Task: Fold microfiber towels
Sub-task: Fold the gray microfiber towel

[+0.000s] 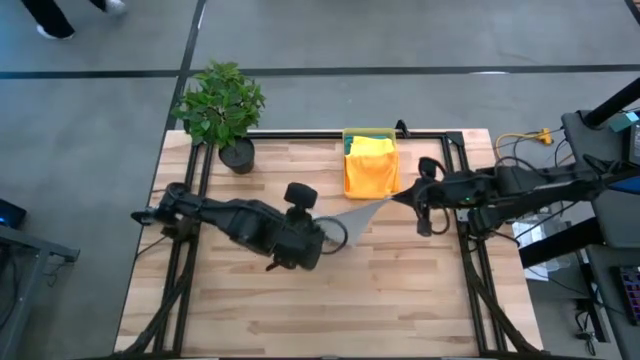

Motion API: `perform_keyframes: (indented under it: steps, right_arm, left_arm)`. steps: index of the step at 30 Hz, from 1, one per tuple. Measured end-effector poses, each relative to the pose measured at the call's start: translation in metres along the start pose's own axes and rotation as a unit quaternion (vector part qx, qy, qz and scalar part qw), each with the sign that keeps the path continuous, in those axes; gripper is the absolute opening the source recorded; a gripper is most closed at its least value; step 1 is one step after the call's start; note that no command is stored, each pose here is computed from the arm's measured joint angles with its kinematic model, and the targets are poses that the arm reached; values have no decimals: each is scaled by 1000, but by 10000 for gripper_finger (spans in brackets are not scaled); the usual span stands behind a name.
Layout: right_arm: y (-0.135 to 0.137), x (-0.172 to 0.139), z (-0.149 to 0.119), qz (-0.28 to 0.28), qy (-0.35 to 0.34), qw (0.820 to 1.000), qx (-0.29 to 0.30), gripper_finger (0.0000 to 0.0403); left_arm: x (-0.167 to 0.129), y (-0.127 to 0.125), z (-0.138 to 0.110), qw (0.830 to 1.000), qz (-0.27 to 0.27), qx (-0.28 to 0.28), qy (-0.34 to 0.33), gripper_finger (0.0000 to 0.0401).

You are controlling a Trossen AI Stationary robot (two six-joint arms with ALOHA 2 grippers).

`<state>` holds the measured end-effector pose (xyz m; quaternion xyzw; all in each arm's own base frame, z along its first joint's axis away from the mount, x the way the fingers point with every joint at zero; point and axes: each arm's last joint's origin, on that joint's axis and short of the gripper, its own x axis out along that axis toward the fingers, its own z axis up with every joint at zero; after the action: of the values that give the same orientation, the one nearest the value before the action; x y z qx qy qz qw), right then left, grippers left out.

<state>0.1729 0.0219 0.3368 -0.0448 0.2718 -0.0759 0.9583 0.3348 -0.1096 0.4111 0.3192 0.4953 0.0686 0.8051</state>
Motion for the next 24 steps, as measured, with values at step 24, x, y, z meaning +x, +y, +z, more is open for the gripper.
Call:
perform_keyframes:
  steps: [24]
  right_arm:
    - [46, 23, 32, 17, 135, 990, -46, 8]
  left_arm:
    - [118, -30, -36, 930, -284, -149, 177, 0]
